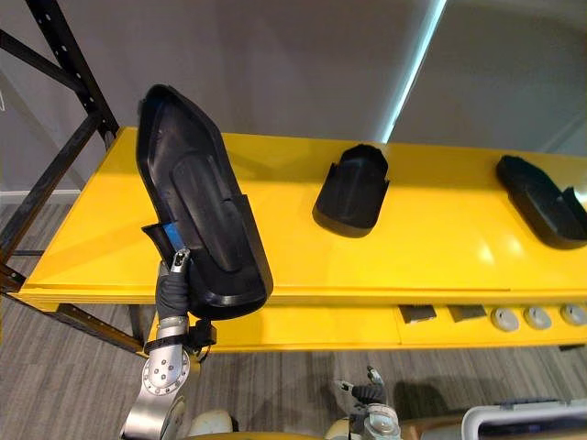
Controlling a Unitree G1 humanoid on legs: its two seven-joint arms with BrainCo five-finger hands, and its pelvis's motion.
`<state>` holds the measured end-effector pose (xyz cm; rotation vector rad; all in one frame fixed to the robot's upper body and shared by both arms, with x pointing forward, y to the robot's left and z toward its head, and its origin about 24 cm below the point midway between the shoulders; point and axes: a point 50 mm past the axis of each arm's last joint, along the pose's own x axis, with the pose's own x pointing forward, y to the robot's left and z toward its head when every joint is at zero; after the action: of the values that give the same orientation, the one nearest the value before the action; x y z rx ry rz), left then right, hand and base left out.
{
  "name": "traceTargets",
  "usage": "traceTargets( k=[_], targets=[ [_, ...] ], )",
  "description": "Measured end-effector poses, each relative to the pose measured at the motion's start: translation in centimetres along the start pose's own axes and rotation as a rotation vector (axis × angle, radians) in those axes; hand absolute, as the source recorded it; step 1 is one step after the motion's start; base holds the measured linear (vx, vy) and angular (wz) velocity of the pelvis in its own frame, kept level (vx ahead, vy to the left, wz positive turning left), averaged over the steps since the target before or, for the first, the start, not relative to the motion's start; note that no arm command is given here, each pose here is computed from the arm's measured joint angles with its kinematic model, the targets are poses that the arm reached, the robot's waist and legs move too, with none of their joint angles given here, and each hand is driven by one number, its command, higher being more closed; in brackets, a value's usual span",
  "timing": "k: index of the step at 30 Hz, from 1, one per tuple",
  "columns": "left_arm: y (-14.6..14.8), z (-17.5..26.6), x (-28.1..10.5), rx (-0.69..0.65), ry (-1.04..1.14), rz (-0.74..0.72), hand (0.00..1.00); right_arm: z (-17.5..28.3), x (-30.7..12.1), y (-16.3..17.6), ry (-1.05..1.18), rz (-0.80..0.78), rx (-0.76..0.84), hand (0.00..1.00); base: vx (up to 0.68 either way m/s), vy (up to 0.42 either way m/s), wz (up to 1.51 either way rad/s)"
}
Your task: Walk over and take plastic housings, then place them on the shelf
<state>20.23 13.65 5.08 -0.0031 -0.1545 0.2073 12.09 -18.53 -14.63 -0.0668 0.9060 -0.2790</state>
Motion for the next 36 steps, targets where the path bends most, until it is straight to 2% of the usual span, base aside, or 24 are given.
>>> traceTargets(
  k=[9,18,23,30,36],
  targets=[
    [-1.3,0.6,-0.1,0.006,-0.031,-0.029,1.0,-0.3,-0.6,0.3,-0.018,0.018,0.031,0.0,-0.04,-0.043,0.23],
    [-0.1,0.5,0.0,0.031,-0.016,0.022,1.0,-0.5,-1.1,1.3,-0.018,0.036,0.06,0.0,-0.02,-0.042,-0.15],
    [0.7,0.1,0.4,0.118,-0.006,0.041,1.0,-1.8,-1.6,0.9,0.013,0.027,0.056,0.0,-0.01,0.006,-0.1],
    [3.2,-1.2,5.4,0.345,0.036,0.114,1.0,-1.8,-1.5,0.8,0.021,0.065,0.034,0.0,0.0,-0.009,0.0],
    [5.2,-2.0,8.2,0.472,0.098,0.163,1.0,-1.7,-1.2,0.3,0.024,0.078,-0.001,0.0,-0.05,-0.031,0.02]
  ],
)
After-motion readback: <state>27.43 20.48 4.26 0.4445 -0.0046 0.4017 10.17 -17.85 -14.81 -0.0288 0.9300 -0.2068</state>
